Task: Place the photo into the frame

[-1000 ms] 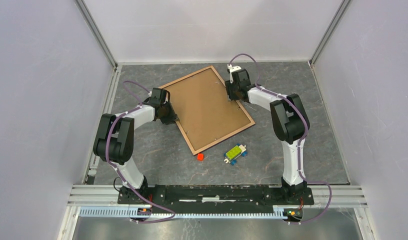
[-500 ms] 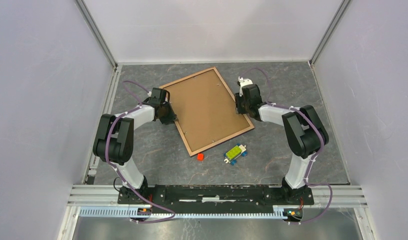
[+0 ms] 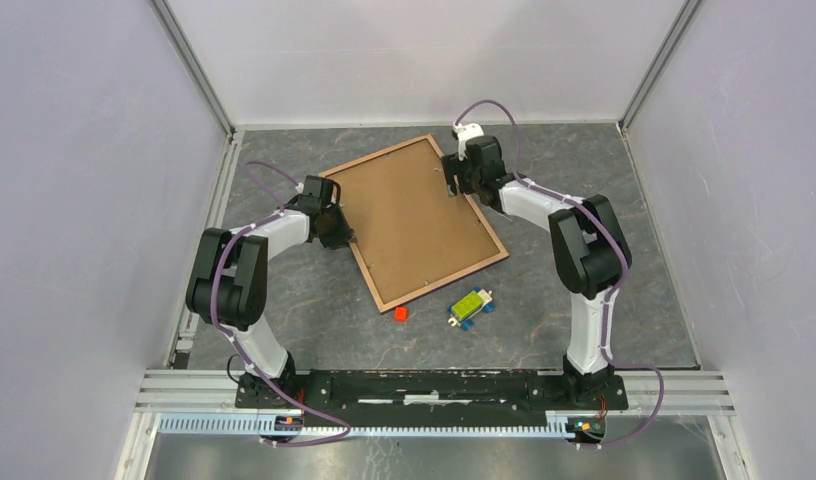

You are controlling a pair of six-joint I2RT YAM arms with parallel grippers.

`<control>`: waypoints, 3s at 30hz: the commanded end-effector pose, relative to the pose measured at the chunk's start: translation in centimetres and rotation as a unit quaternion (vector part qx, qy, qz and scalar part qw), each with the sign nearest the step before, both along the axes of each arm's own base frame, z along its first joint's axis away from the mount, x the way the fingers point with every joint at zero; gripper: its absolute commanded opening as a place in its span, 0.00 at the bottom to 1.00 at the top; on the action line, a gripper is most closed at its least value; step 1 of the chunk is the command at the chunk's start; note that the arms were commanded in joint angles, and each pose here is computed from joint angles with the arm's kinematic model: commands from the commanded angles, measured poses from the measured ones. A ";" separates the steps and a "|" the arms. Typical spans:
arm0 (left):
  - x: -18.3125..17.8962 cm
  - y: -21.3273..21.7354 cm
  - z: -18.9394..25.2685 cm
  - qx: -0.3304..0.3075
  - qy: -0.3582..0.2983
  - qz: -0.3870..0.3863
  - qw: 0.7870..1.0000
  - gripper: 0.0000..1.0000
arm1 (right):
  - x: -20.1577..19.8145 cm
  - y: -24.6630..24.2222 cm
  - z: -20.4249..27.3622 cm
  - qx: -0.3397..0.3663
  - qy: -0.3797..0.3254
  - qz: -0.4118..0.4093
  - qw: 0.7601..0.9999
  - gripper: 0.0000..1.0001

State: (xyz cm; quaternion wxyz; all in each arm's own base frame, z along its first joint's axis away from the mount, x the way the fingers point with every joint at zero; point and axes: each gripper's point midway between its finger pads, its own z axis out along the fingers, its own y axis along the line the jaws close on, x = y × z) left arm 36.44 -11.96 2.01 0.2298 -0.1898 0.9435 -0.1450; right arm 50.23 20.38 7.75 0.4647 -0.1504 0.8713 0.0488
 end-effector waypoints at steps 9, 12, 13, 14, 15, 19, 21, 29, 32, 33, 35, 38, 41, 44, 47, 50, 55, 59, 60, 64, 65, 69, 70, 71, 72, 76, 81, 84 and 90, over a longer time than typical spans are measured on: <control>-3.1 0.2 -1.6 0.038 0.042 -0.016 0.998 0.02 | 6.6 3.2 -1.8 -0.017 0.012 0.025 0.999 0.82; -3.0 0.2 -1.6 0.039 0.041 -0.015 0.998 0.02 | 7.2 3.6 -2.5 -0.017 0.018 0.024 0.999 0.83; -3.0 0.2 -1.6 0.038 0.041 -0.016 0.998 0.02 | 7.4 3.7 -2.6 -0.014 0.019 0.023 0.999 0.83; -3.0 0.2 -1.6 0.038 0.042 -0.016 0.998 0.02 | 7.5 3.7 -2.8 -0.013 0.020 0.018 1.000 0.83; -3.0 0.1 -1.6 0.038 0.042 -0.016 0.998 0.02 | 7.6 3.5 -3.0 -0.014 0.020 0.012 1.000 0.82; -3.0 0.1 -1.5 0.036 0.041 -0.017 0.998 0.02 | 7.7 3.1 -3.9 -0.011 0.023 -0.013 1.000 0.78; -3.1 0.1 -1.4 0.035 0.037 -0.016 0.999 0.02 | 7.8 3.5 -4.3 -0.006 0.025 -0.008 1.000 0.76; -3.1 0.0 -1.4 0.033 0.037 -0.017 0.999 0.02 | 8.8 4.0 -5.6 -0.002 0.034 -0.020 0.999 0.71; -3.1 0.1 -1.4 0.034 0.035 -0.016 0.999 0.02 | 9.1 3.7 -5.8 -0.008 0.039 -0.032 0.999 0.65; -3.1 0.1 -1.4 0.034 0.035 -0.016 0.999 0.02 | 9.0 3.6 -5.9 -0.009 0.040 -0.038 0.998 0.63; -3.0 0.1 -1.4 0.033 0.035 -0.016 0.999 0.02 | 9.1 3.6 -6.0 -0.005 0.038 -0.038 0.999 0.62; -3.0 0.0 -1.4 0.033 0.036 -0.016 0.999 0.02 | 9.0 3.7 -6.3 -0.007 0.044 -0.037 0.998 0.59; -3.0 0.1 -1.4 0.034 0.036 -0.016 0.999 0.02 | 8.9 3.5 -6.2 -0.011 0.049 -0.040 0.998 0.54; -3.0 0.1 -1.5 0.034 0.036 -0.016 0.999 0.02 | 8.4 3.5 -6.3 -0.013 0.056 -0.045 0.997 0.47; -3.0 0.0 -1.5 0.033 0.037 -0.016 0.999 0.02 | 8.5 3.6 -6.2 -0.017 0.053 -0.047 0.997 0.40; -3.0 0.0 -1.5 0.033 0.037 -0.016 0.999 0.02 | 8.5 3.4 -6.3 -0.020 0.054 -0.051 0.997 0.36; -3.0 0.0 -1.5 0.033 0.037 -0.016 0.999 0.02 | 8.5 3.4 -6.3 -0.021 0.055 -0.056 0.997 0.28; -3.1 0.0 -1.6 0.034 0.038 -0.016 0.999 0.02 | 8.3 3.4 -6.4 -0.025 0.062 -0.064 0.996 0.25; -3.0 0.0 -1.5 0.033 0.037 -0.016 0.999 0.02 | 8.2 3.4 -6.5 -0.029 0.063 -0.065 0.995 0.24; -3.1 0.0 -1.6 0.033 0.038 -0.016 0.999 0.02 | 7.6 3.7 -6.0 -0.035 0.065 -0.063 0.995 0.21; -3.0 0.0 -1.6 0.033 0.037 -0.016 0.999 0.02 | 7.5 3.7 -6.0 -0.038 0.065 -0.063 0.995 0.20; -3.0 0.0 -1.6 0.033 0.038 -0.017 0.999 0.02 | 6.9 3.9 -6.1 -0.041 0.073 -0.063 0.995 0.17; -3.0 0.0 -1.6 0.033 0.038 -0.017 0.999 0.02 | 6.8 3.9 -6.2 -0.042 0.075 -0.063 0.994 0.16; -3.0 0.0 -1.6 0.032 0.039 -0.017 0.999 0.02 | 6.7 3.9 -6.2 -0.043 0.078 -0.063 0.994 0.14; -3.0 0.0 -1.6 0.032 0.038 -0.017 0.999 0.02 | 6.7 3.8 -6.1 -0.045 0.078 -0.065 0.994 0.13; -3.0 -0.1 -1.7 0.032 0.039 -0.018 0.999 0.02 | 6.5 3.4 -5.8 -0.048 0.078 -0.075 0.993 0.04; -2.9 -0.1 -1.7 0.031 0.040 -0.019 0.999 0.02 | 6.4 3.3 -5.8 -0.042 0.080 -0.083 0.992 0.00; -2.9 -0.2 -1.7 0.031 0.041 -0.019 0.999 0.02 | 6.6 3.7 -5.1 -0.034 0.076 -0.075 0.994 0.02; -2.9 -0.2 -1.8 0.031 0.042 -0.020 0.998 0.02 | 7.2 3.2 -2.0 -0.041 0.046 -0.056 0.997 0.52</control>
